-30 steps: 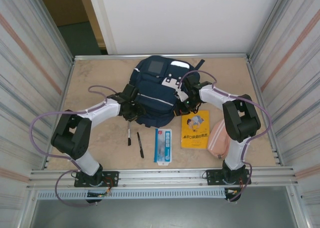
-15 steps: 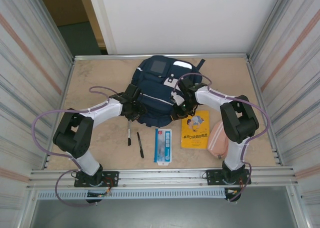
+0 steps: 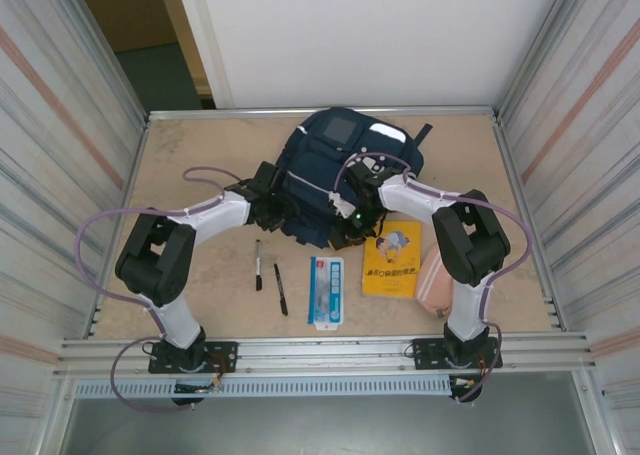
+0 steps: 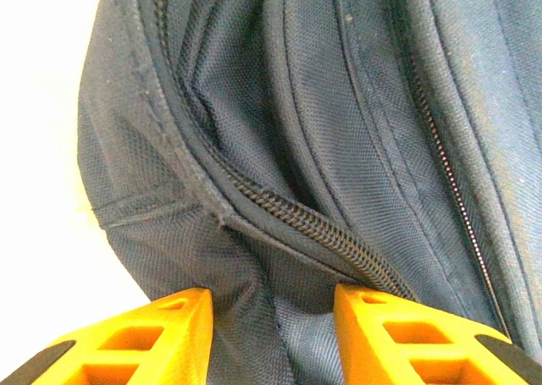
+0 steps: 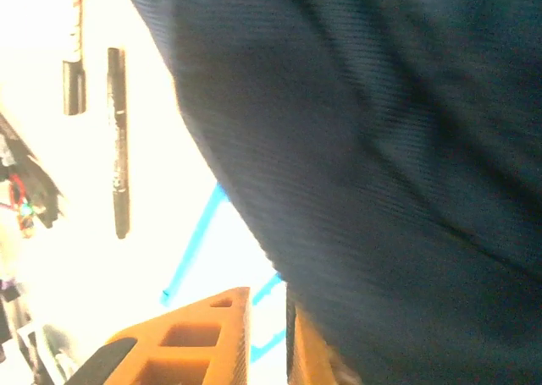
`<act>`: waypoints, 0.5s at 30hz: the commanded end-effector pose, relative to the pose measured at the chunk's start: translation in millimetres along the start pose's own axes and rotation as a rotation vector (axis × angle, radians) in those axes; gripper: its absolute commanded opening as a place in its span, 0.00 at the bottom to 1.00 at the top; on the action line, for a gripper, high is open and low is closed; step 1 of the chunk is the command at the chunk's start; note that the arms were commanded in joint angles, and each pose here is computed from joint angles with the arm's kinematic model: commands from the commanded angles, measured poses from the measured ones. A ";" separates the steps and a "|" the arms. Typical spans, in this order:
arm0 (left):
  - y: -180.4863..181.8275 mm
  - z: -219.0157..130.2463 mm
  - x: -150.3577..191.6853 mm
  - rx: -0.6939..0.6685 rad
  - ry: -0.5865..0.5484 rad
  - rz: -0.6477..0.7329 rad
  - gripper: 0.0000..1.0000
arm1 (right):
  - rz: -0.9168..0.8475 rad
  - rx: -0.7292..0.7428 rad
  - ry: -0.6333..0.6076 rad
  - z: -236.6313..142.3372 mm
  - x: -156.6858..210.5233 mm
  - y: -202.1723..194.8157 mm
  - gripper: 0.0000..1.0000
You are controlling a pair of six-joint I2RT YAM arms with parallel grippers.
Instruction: Pack the student bag
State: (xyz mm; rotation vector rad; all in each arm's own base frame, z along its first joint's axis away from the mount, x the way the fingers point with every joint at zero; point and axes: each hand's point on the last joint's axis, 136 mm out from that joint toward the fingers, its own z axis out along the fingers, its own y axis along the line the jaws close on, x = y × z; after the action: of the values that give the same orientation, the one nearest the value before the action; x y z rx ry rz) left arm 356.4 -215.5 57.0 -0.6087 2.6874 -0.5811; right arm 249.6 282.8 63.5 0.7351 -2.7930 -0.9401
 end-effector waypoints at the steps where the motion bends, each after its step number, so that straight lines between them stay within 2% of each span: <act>1: -8.8 -0.9 1.0 0.033 0.004 0.015 0.43 | 0.002 -0.064 -0.016 -4.4 -5.5 15.6 0.22; 4: -4.2 -13.6 -2.4 0.040 -0.003 0.072 0.44 | 0.010 -0.062 -0.051 -16.3 -6.1 15.0 0.29; 8: -9.3 -36.8 -4.7 0.073 -0.024 0.213 0.46 | 0.060 -0.063 -0.134 -41.1 -5.6 11.5 0.37; 12: -21.4 -58.8 3.1 0.140 -0.032 0.353 0.47 | 0.124 -0.016 -0.236 -75.8 0.1 0.4 0.41; 15: -33.9 -69.4 21.5 0.187 -0.033 0.485 0.47 | 0.185 0.028 -0.310 -99.3 5.8 -15.8 0.44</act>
State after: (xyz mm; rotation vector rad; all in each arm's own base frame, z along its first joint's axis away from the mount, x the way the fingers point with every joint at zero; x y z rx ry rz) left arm 343.4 -218.5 117.1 -0.1729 2.5929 -0.6521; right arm 272.2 235.9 123.0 0.4831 -2.9970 -1.0960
